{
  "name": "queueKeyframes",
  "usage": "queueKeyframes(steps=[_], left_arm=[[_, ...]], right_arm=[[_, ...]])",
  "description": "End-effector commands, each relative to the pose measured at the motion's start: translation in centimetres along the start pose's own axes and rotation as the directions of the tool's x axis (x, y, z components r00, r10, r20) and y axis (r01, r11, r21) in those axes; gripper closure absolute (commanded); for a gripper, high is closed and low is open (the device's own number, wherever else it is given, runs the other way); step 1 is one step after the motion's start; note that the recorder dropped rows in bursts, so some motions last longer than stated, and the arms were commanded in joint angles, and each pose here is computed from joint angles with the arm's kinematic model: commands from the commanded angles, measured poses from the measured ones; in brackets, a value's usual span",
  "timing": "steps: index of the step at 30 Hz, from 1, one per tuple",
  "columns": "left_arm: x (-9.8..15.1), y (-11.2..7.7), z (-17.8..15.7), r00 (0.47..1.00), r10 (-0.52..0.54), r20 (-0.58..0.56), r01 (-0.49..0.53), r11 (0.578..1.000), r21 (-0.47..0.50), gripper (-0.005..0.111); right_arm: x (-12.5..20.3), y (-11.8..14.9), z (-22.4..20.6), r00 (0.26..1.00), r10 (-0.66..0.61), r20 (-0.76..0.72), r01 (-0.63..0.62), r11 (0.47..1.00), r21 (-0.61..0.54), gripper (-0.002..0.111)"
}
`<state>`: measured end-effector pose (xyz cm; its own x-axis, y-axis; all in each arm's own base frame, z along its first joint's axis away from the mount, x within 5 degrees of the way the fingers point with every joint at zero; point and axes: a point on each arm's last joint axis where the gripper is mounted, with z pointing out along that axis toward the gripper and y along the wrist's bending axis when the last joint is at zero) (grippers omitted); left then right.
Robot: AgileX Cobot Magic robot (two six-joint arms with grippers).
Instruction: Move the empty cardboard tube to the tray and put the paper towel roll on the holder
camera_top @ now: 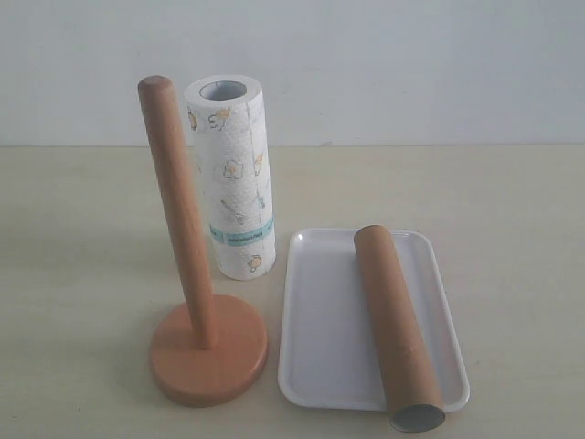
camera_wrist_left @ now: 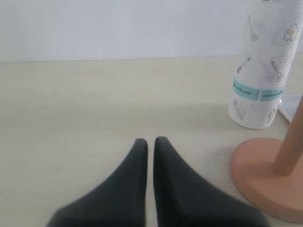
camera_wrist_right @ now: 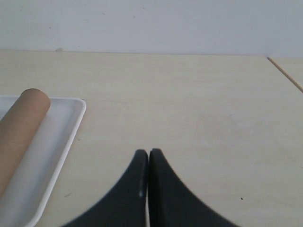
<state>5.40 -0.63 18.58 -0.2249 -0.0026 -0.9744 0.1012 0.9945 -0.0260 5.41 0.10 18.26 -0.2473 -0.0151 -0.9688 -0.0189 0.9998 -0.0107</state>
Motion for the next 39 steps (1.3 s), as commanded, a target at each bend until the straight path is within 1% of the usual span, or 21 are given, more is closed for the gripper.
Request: queueKeyframes(steps=[1, 13, 15, 16, 17, 18, 19, 20, 22, 23, 24, 26, 27, 28, 30, 33, 34, 35, 36, 37, 39], left_arm=[[0.1, 0.0, 0.0, 1.000, -0.011, 0.003, 0.011, 1.000, -0.003, 0.103], [0.0, 0.0, 0.0, 1.000, -0.010, 0.005, 0.010, 1.000, -0.003, 0.103], [-0.3, 0.0, 0.0, 0.999, -0.010, 0.038, 0.011, 1.000, -0.003, 0.103], [-0.6, 0.0, 0.0, 0.997, -0.008, 0.081, 0.009, 1.000, -0.004, 0.103], [-1.4, 0.1, -0.1, 0.987, 0.008, 0.158, -0.006, 1.000, -0.010, 0.103], [-2.1, 0.1, -0.3, 0.970, 0.018, 0.243, -0.016, 1.000, -0.013, 0.103], [-3.2, 0.1, -0.6, 0.931, 0.021, 0.365, -0.017, 1.000, -0.015, 0.103], [-4.3, 0.0, -1.1, 0.874, 0.022, 0.486, -0.017, 1.000, -0.016, 0.103], [-5.8, 0.1, -2.2, 0.761, 0.014, 0.649, -0.006, 1.000, -0.014, 0.103], [-6.4, 0.2, -2.6, 0.720, -0.009, 0.694, 0.019, 1.000, -0.007, 0.103], [-7.3, 0.3, -3.2, 0.692, -0.023, 0.722, 0.039, 0.999, -0.006, 0.103], [-9.0, 0.5, -4.1, 0.676, -0.029, 0.737, 0.065, 0.998, -0.020, 0.103], [-10.0, 0.5, -4.3, 0.692, -0.010, 0.721, 0.058, 0.997, -0.042, 0.103], [-10.8, 0.5, -4.2, 0.723, 0.026, 0.690, 0.030, 0.997, -0.070, 0.103], [-13.5, 0.3, -4.0, 0.765, 0.093, 0.637, -0.032, 0.994, -0.107, 0.103], [-16.3, 0.0, -2.0, 0.846, 0.159, 0.509, -0.118, 0.987, -0.112, 0.103], [-16.9, -0.1, -1.0, 0.874, 0.161, 0.459, -0.129, 0.987, -0.099, 0.103], [-17.4, -0.2, 0.7, 0.912, 0.159, 0.377, -0.141, 0.987, -0.076, 0.103], [-17.5, -0.2, 1.9, 0.937, 0.159, 0.312, -0.148, 0.987, -0.058, 0.103], [-17.3, -0.3, 3.6, 0.958, 0.158, 0.239, -0.153, 0.987, -0.042, 0.103], [-16.7, -0.2, 6.6, 0.980, 0.157, 0.122, -0.155, 0.988, -0.025, 0.103]], right_arm=[[-0.1, 0.0, 0.0, 1.000, 0.003, 0.012, -0.003, 1.000, 0.001, 0.109], [-0.1, 0.0, 0.0, 1.000, 0.003, 0.015, -0.003, 1.000, 0.001, 0.109], [-0.1, 0.0, 0.0, 1.000, 0.003, 0.015, -0.003, 1.000, 0.001, 0.109], [-0.1, 0.0, 0.0, 1.000, 0.003, 0.015, -0.003, 1.000, 0.001, 0.109], [-0.1, 0.0, 0.0, 1.000, 0.003, 0.015, -0.003, 1.000, 0.001, 0.109], [-0.1, 0.0, 0.0, 1.000, 0.003, 0.015, -0.003, 1.000, 0.001, 0.109], [-0.1, 0.0, 0.0, 1.000, 0.003, 0.015, -0.003, 1.000, 0.001, 0.109], [-0.1, 0.0, 0.0, 1.000, 0.003, 0.015, -0.003, 1.000, 0.001, 0.109], [-0.1, 0.0, 0.0, 1.000, 0.003, 0.015, -0.003, 1.000, 0.001, 0.109], [-0.1, 0.0, 0.0, 1.000, 0.003, 0.015, -0.003, 1.000, 0.001, 0.109], [-0.1, 0.0, 0.0, 1.000, 0.003, 0.015, -0.003, 1.000, 0.001, 0.109], [-0.1, 0.0, 0.0, 1.000, 0.003, 0.015, -0.003, 1.000, 0.001, 0.109], [-0.1, 0.0, 0.0, 1.000, 0.003, 0.015, -0.003, 1.000, 0.001, 0.109], [-0.1, 0.0, 0.0, 1.000, 0.003, 0.015, -0.003, 1.000, 0.001, 0.109], [-0.1, 0.0, 0.0, 1.000, 0.003, 0.015, -0.003, 1.000, 0.001, 0.109], [-0.1, 0.0, 0.0, 1.000, 0.003, 0.015, -0.003, 1.000, 0.001, 0.109], [-0.1, 0.0, 0.0, 1.000, 0.003, 0.015, -0.003, 1.000, 0.001, 0.109], [-0.1, 0.0, 0.0, 1.000, 0.003, 0.015, -0.003, 1.000, 0.001, 0.109], [-0.1, 0.0, 0.0, 1.000, 0.003, 0.015, -0.003, 1.000, 0.001, 0.109], [-0.1, 0.0, 0.0, 1.000, 0.003, 0.015, -0.003, 1.000, 0.001, 0.109], [-0.1, 0.0, 0.0, 1.000, 0.003, 0.015, -0.003, 1.000, 0.001, 0.109]])
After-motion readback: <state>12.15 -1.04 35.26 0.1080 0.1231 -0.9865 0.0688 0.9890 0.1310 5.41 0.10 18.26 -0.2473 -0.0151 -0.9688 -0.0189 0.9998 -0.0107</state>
